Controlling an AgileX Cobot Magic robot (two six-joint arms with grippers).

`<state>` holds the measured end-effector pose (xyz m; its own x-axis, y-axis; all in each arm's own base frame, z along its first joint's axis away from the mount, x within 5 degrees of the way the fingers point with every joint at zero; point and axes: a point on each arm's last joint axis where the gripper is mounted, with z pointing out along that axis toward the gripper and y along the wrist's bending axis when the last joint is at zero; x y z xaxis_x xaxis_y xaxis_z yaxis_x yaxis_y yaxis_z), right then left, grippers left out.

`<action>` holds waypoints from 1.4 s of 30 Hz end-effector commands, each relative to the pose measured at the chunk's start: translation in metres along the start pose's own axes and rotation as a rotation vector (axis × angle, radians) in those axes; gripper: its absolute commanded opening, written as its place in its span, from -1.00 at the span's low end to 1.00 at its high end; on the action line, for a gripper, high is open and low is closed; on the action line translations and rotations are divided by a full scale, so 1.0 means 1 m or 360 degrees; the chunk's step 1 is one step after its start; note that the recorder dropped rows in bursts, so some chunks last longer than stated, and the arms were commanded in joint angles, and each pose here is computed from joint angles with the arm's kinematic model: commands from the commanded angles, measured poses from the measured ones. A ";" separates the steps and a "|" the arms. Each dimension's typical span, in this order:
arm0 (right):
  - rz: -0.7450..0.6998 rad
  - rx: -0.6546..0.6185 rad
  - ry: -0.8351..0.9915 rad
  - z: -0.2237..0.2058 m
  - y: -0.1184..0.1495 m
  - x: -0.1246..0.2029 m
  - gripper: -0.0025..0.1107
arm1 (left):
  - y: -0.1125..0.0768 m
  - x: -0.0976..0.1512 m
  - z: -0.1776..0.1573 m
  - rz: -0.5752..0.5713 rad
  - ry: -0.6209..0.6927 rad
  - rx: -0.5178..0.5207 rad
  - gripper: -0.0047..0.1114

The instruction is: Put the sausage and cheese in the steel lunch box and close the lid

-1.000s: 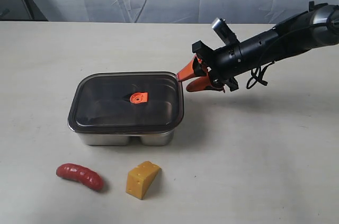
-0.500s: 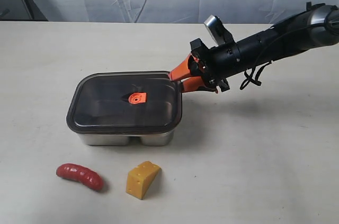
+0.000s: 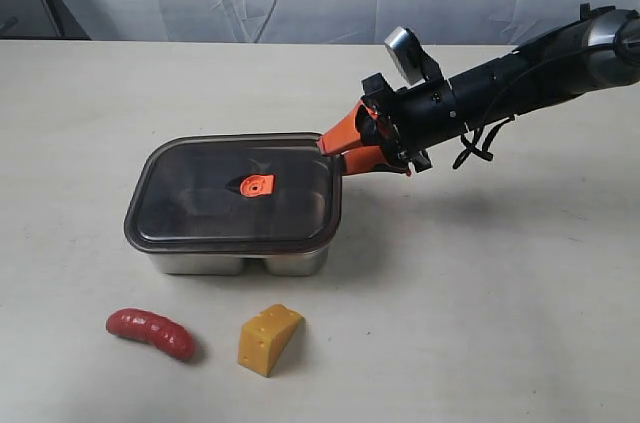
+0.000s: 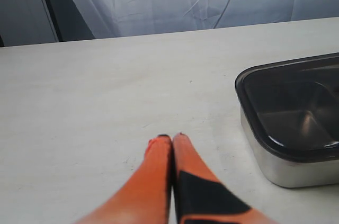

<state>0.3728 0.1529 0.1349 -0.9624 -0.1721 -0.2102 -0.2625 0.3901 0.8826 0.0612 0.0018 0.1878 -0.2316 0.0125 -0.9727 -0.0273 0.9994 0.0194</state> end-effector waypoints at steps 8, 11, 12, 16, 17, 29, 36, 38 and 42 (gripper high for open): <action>-0.0060 0.0008 0.0066 -0.001 0.001 0.002 -0.08 | 0.000 0.001 0.000 0.0001 -0.0001 -0.0001 -0.91; -0.0063 0.0012 0.0071 -0.001 0.001 0.003 -0.08 | 0.000 0.001 0.000 0.0001 -0.0001 -0.0001 -0.91; -0.0064 0.0014 0.0074 -0.001 0.001 0.003 -0.08 | 0.000 0.001 0.000 0.0001 -0.0001 -0.0001 -0.91; -0.0069 0.0022 0.0085 -0.001 0.000 0.003 -0.10 | 0.000 0.001 0.000 0.0001 -0.0001 -0.0001 -0.91; -0.0068 0.0020 0.0083 -0.001 0.000 0.003 -0.12 | 0.000 0.001 0.000 0.0001 -0.0001 -0.0001 -0.91; -0.0064 0.0015 0.0075 -0.001 0.000 0.003 -0.50 | 0.000 0.001 0.000 0.0001 -0.0001 -0.0001 -0.91; -0.0061 0.0016 0.0062 -0.001 0.000 0.002 -0.66 | 0.000 0.001 0.000 0.0001 -0.0001 -0.0001 -0.91; -0.0054 0.0005 0.0047 -0.001 0.001 0.001 -0.95 | 0.000 0.001 0.000 0.0001 -0.0001 -0.0001 -0.91; -0.0045 -0.0008 0.0029 -0.001 0.002 0.000 -0.97 | 0.000 0.001 0.000 0.0004 -0.0001 -0.0002 -0.91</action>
<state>0.3713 0.1522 0.1339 -0.9564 -0.1985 -0.2143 -0.2783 0.3965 0.8748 0.0612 0.0018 0.1878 -0.2316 0.0125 -0.9727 -0.0273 0.9994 0.0194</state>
